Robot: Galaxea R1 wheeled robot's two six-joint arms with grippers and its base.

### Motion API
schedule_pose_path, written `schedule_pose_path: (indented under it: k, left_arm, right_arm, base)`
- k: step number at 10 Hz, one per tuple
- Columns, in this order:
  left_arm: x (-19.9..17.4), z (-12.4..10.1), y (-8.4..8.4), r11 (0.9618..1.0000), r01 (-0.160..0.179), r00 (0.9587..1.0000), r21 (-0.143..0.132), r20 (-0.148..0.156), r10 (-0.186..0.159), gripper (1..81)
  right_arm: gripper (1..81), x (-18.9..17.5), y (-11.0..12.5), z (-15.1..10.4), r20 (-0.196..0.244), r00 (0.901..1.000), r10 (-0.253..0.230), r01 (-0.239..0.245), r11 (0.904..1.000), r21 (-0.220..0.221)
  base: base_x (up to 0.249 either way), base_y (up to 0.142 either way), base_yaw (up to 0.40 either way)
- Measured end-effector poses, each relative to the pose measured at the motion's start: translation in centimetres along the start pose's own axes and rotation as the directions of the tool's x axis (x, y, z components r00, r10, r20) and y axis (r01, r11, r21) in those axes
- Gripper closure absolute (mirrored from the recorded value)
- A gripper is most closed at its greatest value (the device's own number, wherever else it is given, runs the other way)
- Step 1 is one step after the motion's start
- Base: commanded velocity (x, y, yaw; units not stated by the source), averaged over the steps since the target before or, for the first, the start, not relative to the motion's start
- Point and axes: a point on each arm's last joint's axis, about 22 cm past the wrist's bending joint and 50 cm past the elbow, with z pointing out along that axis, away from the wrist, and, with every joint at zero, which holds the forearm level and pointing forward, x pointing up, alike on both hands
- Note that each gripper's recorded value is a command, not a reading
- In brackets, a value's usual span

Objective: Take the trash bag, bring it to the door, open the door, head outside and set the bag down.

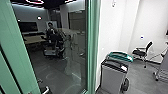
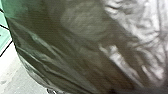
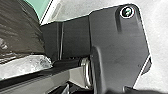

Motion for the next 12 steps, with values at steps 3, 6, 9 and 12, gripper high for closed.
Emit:
schedule_pose_path:
  k: [3, 6, 9, 12]
  left_arm:
    - [0.0, 0.0, 0.0, 1.0000, 0.000, 1.0000, 0.000, 0.000, 0.000, 81.1]
    - [0.0, 0.0, 0.0, 1.0000, 0.000, 1.0000, 0.000, 0.000, 0.000, 81.1]
    - [0.1, 0.0, -0.1, 1.0000, 0.000, 1.0000, 0.001, -0.001, 0.000, 81.1]
    - [-0.2, 0.0, -0.1, 1.0000, 0.001, 1.0000, 0.000, 0.005, -0.001, 81.1]
  right_arm:
    - [1.0, 0.0, 0.0, 0.0, 0.000, 1.0000, 0.000, 0.000, 1.0000, 0.000]
    - [1.0, 0.0, 0.0, 0.0, 0.000, 1.0000, 0.000, 0.000, 1.0000, 0.000]
    - [1.0, -0.1, 0.0, 0.0, 0.002, 1.0000, 0.001, -0.001, 1.0000, 0.000]
    - [1.0, 0.4, 0.0, 0.0, -0.005, 1.0000, -0.002, 0.002, 1.0000, -0.001]
  base:
    - [0.000, 0.000, 0.000]
    - [0.000, 0.000, 0.130]
    - [0.000, 0.000, 0.240]
    - [0.000, 0.000, 0.245]
